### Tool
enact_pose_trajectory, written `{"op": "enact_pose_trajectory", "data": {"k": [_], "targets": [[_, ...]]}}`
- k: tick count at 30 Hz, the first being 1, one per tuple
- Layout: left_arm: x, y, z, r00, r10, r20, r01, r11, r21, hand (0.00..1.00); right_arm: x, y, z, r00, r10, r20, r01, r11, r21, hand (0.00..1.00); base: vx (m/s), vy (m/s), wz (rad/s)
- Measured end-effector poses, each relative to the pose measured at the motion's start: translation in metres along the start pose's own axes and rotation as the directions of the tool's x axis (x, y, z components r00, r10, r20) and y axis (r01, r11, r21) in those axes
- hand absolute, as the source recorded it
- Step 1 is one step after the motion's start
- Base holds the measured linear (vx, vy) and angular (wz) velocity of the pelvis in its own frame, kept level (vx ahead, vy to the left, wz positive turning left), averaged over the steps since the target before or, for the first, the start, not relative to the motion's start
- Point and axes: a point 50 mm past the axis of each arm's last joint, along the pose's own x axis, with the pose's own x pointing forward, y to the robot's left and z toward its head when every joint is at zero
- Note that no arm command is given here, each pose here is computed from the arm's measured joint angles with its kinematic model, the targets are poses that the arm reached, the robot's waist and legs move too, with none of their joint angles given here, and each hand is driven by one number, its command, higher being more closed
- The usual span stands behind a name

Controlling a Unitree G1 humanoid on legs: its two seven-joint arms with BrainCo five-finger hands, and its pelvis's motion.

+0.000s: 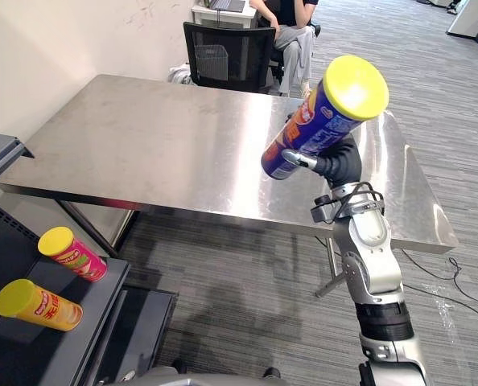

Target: Put the gum and the chips on the shelf.

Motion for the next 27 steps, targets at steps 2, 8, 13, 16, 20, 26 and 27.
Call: {"op": "enact_pose_trajectory", "data": {"k": [2, 8, 13, 16, 20, 26, 27], "targets": [[0.0, -0.001, 0.0, 1.0, 0.0, -0.002, 0.0, 1.0, -0.001, 0.0, -0.006, -0.003, -0.004, 1.0, -0.017, -0.023, 0.017, 1.0, 0.0, 1.0, -0.04, 0.03, 0.05], [0.002, -0.005, 0.006, 1.0, 0.003, 0.007, -0.003, 0.999, -0.053, 0.0, -0.009, 0.006, -0.009, 0.999, 0.033, -0.026, -0.032, 0.999, 0.021, 1.0, -0.11, -0.005, 0.23], [0.001, -0.011, 0.004, 1.0, 0.014, -0.009, -0.015, 0.988, -0.157, 0.0, 0.003, 0.027, -0.01, 0.989, 0.145, -0.011, -0.144, 0.986, 0.079, 1.0, -0.14, -0.095, 0.4], [0.001, -0.009, 0.003, 0.998, 0.052, -0.031, -0.058, 0.963, -0.262, 0.0, 0.015, 0.031, -0.007, 0.985, 0.174, 0.015, -0.174, 0.981, 0.08, 1.0, -0.16, -0.194, 0.62], [0.0, -0.008, -0.003, 0.996, 0.06, -0.06, -0.074, 0.956, -0.283, 0.0, 0.016, 0.013, 0.002, 0.994, 0.099, 0.046, -0.102, 0.993, 0.052, 1.0, -0.12, -0.211, 1.39], [-0.009, -0.014, -0.029, 0.987, 0.055, -0.149, -0.094, 0.96, -0.265, 0.0, 0.003, -0.021, 0.015, 0.999, -0.003, 0.053, 0.004, 1.0, -0.02, 1.0, -0.01, -0.038, 1.58], [-0.008, -0.008, -0.026, 0.989, 0.073, -0.129, -0.104, 0.96, -0.258, 0.0, 0.0, -0.023, 0.012, 0.999, -0.015, 0.036, 0.015, 1.0, -0.018, 1.0, -0.06, 0.036, 1.64]]}}
